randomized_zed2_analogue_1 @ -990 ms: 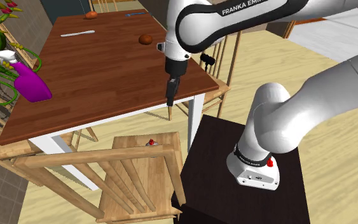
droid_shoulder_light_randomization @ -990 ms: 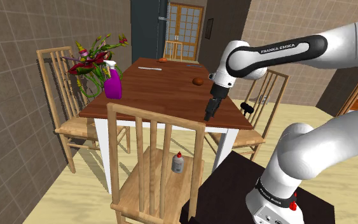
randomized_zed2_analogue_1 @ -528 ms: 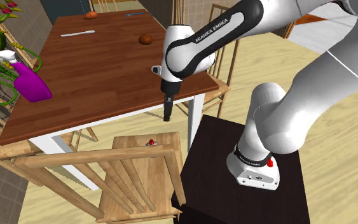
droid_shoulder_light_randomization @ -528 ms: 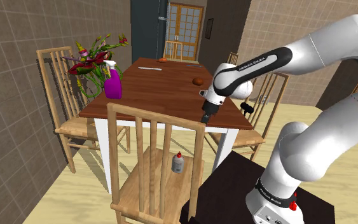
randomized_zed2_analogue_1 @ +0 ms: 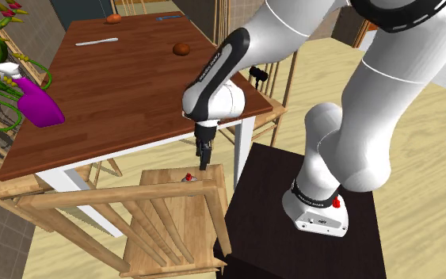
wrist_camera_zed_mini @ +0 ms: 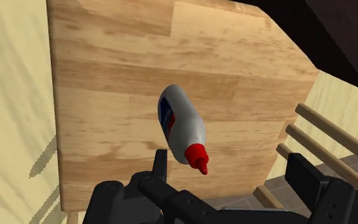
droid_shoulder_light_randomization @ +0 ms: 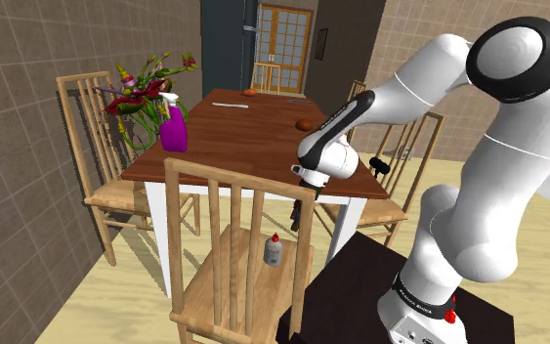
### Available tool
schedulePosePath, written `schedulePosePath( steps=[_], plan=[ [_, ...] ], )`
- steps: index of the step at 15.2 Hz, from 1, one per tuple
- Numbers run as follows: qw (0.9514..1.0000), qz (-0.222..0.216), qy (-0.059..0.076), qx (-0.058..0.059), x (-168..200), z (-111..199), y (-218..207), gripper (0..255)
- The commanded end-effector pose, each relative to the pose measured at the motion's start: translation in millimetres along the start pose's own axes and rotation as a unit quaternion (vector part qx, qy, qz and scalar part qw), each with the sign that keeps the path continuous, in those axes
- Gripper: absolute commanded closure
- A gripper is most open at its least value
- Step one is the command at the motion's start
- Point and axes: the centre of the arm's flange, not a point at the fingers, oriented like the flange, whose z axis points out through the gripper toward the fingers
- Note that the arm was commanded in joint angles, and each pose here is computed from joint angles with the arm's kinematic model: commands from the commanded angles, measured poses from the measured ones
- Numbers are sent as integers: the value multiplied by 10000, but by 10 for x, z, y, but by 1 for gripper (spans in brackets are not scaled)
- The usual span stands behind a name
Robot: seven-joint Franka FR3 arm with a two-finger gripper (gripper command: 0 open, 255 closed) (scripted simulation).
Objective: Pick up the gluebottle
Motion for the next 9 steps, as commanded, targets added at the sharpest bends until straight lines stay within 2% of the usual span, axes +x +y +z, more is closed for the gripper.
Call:
schedulePosePath(
  steps=[1, 4, 9],
  plan=[
    [9996, -281, 66, 79, 39, 254, 99, 0],
    [9977, -632, 119, 214, 89, 604, 211, 0],
    [9977, -632, 119, 214, 24, 849, 284, 0]
  ],
)
